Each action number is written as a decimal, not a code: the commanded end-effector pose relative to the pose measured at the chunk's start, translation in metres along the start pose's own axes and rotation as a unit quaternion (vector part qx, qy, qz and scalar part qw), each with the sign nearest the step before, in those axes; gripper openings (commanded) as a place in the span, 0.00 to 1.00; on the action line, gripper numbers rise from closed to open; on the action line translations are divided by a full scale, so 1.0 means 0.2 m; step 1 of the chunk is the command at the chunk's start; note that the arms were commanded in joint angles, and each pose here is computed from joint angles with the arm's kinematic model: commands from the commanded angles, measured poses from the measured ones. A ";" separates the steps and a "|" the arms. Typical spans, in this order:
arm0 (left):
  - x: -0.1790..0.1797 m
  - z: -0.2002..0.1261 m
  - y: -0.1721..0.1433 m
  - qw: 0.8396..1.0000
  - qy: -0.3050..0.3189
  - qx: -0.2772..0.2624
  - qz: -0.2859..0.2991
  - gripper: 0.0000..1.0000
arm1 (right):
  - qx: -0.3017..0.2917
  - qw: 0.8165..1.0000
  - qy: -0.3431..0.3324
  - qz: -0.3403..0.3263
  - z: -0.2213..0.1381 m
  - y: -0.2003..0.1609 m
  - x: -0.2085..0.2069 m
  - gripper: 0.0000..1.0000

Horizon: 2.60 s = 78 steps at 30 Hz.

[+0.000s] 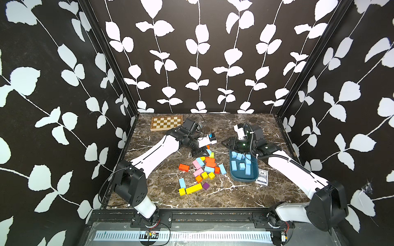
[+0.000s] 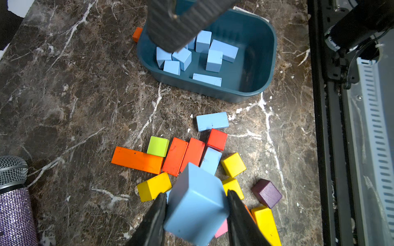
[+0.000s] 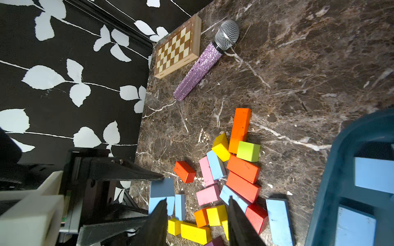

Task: Pick out the blue building blocks
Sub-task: Pick up the building block from the center of the board.

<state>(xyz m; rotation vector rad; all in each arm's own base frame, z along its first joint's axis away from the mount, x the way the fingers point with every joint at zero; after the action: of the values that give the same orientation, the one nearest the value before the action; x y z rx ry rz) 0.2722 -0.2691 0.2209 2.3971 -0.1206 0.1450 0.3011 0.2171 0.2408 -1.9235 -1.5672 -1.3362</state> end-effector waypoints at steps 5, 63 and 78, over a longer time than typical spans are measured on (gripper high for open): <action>0.03 -0.03 0.08 1.000 0.004 -0.027 0.004 0.31 | 0.003 1.000 0.029 0.002 0.01 -0.01 0.04 0.45; 0.16 -0.15 0.32 0.988 0.041 -0.148 0.027 0.29 | 0.071 0.985 0.152 0.039 0.12 -0.04 0.25 0.41; 0.14 -0.15 0.24 0.992 0.056 -0.111 0.016 0.74 | 0.043 0.995 0.082 0.039 0.11 0.01 0.11 0.12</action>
<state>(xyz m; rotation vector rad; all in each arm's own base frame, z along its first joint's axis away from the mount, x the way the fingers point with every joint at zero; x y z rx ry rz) 0.2979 -0.2941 0.2671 2.1643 -0.1250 0.2354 0.3048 0.2555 0.2453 -1.7012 -1.4107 -1.3156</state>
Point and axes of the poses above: each gripper's point midway between its finger pads, its own z axis out along the fingers, its own x axis along the line the jaws close on, y = z × x, the point moved 4 cm from there along -z, back along the fingers, and after that the axes turned 12 degrees about z, right-handed, at the moved point
